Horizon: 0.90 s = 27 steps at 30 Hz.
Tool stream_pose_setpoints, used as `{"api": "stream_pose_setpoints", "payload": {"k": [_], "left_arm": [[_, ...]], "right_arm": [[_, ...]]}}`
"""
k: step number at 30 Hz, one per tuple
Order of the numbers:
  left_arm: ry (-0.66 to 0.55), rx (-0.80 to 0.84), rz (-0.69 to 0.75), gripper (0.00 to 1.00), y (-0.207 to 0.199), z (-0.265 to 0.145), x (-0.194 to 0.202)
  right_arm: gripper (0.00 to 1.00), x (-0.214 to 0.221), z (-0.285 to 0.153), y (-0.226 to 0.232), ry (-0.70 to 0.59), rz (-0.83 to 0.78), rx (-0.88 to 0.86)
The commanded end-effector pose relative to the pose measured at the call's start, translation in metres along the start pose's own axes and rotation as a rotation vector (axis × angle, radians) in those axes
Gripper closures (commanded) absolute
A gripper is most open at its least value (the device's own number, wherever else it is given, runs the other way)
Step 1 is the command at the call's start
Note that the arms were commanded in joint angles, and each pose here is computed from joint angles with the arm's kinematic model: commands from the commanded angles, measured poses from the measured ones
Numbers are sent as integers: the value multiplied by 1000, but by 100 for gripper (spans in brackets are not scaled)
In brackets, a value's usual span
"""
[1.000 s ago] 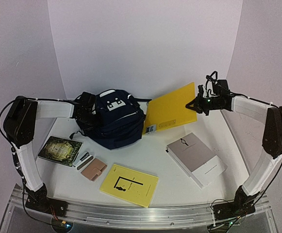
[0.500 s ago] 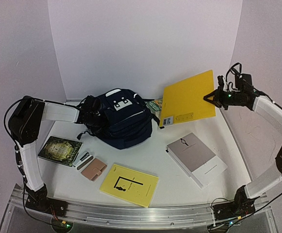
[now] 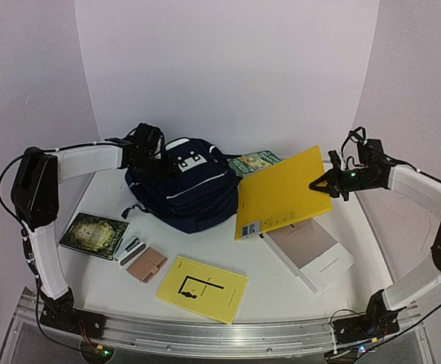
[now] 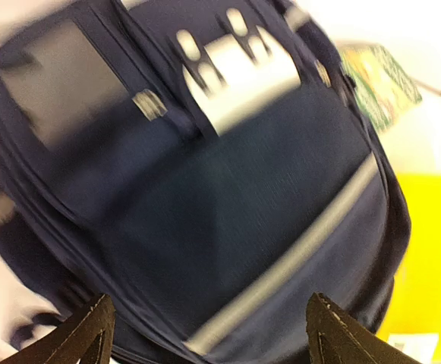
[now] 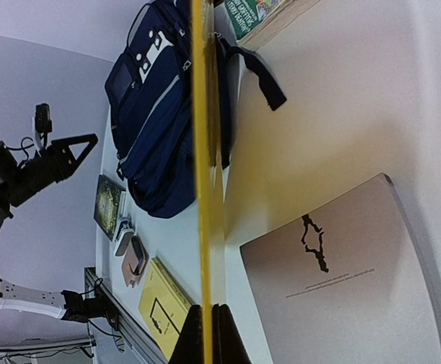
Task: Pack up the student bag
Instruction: Adjust the student bag at the center of the board.
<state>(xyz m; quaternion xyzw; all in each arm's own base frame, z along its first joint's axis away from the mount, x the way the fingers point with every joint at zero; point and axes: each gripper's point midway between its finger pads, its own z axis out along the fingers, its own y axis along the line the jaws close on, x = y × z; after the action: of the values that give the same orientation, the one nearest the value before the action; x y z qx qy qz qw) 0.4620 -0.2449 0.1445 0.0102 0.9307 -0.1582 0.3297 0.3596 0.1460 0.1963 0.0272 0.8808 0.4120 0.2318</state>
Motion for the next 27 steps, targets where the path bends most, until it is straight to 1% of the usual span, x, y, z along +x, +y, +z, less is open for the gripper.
{"api": "stream_pose_setpoints", "payload": {"k": [1, 4, 7, 10, 13, 16, 21, 25, 27], "left_arm": [[-118, -102, 54, 12, 48, 3, -62], [-121, -95, 86, 12, 58, 28, -78], [-98, -110, 116, 14, 71, 59, -82], [-37, -143, 121, 15, 89, 85, -68], [26, -181, 109, 17, 103, 96, -43], [75, -200, 60, 20, 112, 90, -11], [111, -215, -24, 23, 115, 64, 31], [122, -193, -43, 23, 101, 49, 47], [111, -156, -45, 22, 91, 42, 45]], "right_arm": [[100, 5, 6, 17, 22, -26, -69], [100, 7, 10, 17, 27, -30, -64], [100, 6, 16, 19, 24, -29, -61], [100, 3, 24, 20, 11, -31, -54], [100, -4, 33, 16, -9, -38, -36], [100, -19, 43, 9, -41, -29, -12], [100, -46, 52, 10, -105, -20, -14], [100, -63, 57, 12, -135, -25, -19], [100, -69, 58, 13, -145, -35, -15]]}}
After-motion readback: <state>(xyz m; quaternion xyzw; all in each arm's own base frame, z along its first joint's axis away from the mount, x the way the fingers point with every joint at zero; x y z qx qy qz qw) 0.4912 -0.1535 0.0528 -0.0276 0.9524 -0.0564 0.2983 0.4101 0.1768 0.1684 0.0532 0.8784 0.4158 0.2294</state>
